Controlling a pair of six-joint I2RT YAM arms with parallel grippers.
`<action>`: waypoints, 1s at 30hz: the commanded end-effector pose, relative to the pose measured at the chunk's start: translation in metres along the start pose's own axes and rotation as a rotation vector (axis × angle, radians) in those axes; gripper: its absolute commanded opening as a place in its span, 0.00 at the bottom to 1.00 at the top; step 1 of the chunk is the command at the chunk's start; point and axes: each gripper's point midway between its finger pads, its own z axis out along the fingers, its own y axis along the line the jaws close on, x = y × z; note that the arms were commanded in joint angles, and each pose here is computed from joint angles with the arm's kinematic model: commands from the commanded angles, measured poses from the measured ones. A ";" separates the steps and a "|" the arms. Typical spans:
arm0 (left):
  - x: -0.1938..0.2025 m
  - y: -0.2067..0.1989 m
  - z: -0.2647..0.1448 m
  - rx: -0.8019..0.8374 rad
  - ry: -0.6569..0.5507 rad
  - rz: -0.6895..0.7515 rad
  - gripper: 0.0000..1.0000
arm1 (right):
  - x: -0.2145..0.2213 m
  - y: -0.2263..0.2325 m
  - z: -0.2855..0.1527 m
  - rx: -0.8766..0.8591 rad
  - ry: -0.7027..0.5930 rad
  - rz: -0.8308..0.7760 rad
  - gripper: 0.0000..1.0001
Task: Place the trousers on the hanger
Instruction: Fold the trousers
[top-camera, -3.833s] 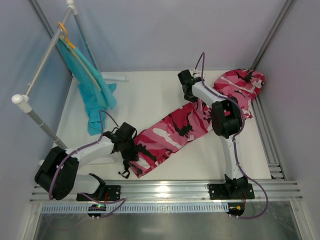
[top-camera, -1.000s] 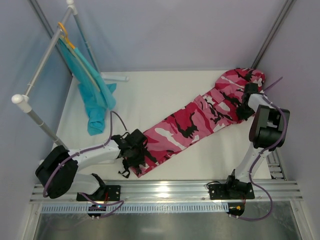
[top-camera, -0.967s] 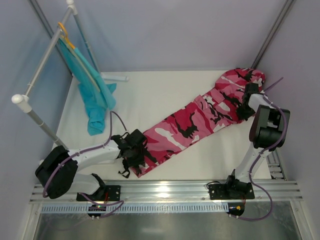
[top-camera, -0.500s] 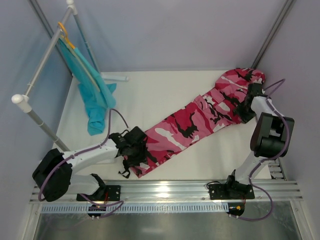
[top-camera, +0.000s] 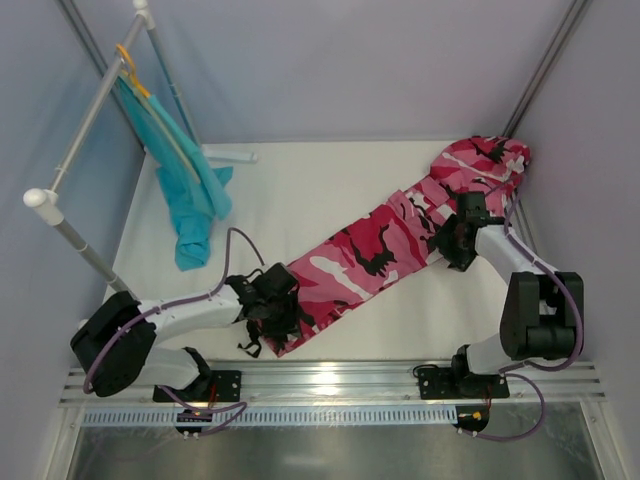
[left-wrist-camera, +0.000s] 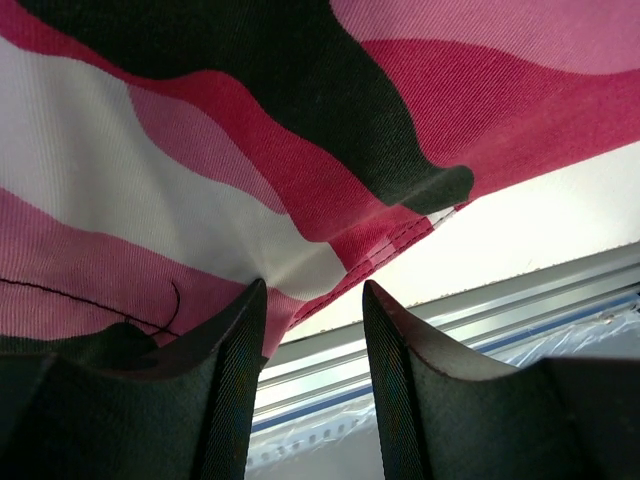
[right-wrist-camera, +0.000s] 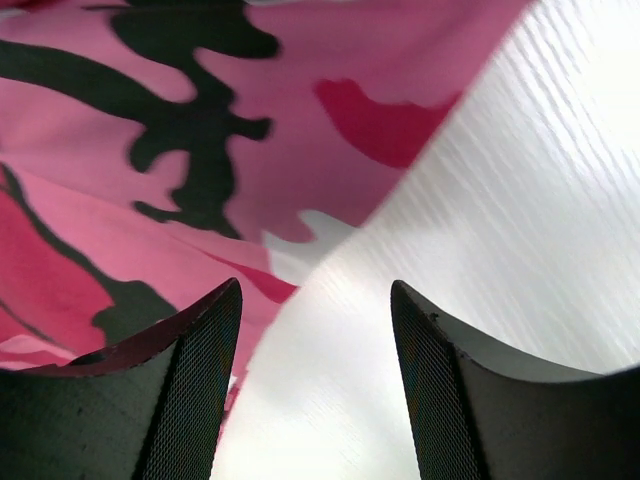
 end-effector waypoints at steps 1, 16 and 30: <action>0.006 0.007 0.008 0.000 -0.001 -0.008 0.44 | 0.000 -0.016 -0.006 0.043 -0.067 0.069 0.64; 0.009 0.017 0.009 -0.036 0.003 -0.011 0.43 | -0.048 0.001 0.005 -0.043 -0.314 0.113 0.61; 0.020 0.040 0.007 -0.127 0.032 -0.040 0.40 | -0.102 -0.048 0.013 0.138 -0.375 0.178 0.04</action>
